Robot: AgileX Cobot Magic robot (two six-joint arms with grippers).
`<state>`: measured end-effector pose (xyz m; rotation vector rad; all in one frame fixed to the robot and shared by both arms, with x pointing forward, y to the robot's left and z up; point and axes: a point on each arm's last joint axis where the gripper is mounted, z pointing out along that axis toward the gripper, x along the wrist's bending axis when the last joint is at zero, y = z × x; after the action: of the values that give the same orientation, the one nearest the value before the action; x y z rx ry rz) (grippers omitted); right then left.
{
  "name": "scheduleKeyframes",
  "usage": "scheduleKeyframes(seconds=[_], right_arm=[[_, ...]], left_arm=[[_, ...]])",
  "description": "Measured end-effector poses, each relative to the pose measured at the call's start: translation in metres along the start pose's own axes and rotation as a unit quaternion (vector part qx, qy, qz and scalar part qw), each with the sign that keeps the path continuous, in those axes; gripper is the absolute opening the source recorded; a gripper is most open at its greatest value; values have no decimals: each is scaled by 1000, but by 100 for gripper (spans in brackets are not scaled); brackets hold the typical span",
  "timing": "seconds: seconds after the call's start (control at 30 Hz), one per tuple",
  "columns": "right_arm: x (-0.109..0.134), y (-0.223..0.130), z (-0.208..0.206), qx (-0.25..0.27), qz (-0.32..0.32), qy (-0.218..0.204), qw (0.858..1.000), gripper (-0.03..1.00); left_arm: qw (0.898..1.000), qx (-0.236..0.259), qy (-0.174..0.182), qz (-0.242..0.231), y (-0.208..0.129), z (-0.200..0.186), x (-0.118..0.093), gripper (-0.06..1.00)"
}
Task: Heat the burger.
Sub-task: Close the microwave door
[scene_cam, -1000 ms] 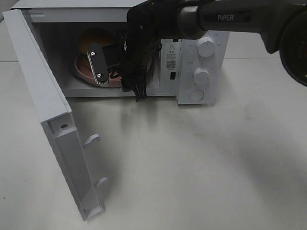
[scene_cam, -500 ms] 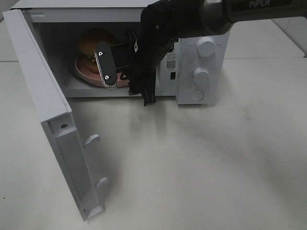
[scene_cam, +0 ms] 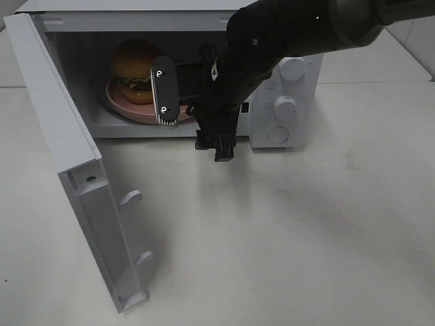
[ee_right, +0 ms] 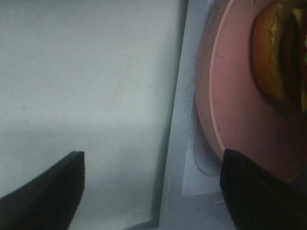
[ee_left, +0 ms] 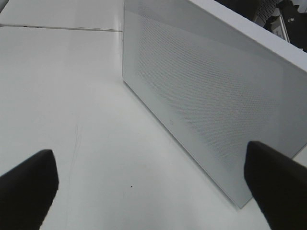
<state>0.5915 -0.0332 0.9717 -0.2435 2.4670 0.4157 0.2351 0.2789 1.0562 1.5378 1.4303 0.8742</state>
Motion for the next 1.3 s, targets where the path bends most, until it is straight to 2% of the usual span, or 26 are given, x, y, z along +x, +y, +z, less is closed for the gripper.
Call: scheduleKeyframes(seconds=[0.07,0.5,0.97,1.17,1.23,1.3], right_arm=[[3,-2,-10,0,12,0,1000,80],[25,-15,-51,5,27,8,1000,81],[55,-32,-97,15,116,19,993,79],[74,-44,-124,31,175,32,984,77],[82,-49,-137,38,221,34,974,76],[84,-50,-141,40,236,34,970,76]], left_arm=[[1000,0,0,0,0,0,0,97],[1000,0,0,0,0,0,0,97],[1000,0,0,0,0,0,0,97],[1000,0,0,0,0,0,0,97],[1000,0,0,0,0,0,0,97],[1000,0,0,0,0,0,0,97]])
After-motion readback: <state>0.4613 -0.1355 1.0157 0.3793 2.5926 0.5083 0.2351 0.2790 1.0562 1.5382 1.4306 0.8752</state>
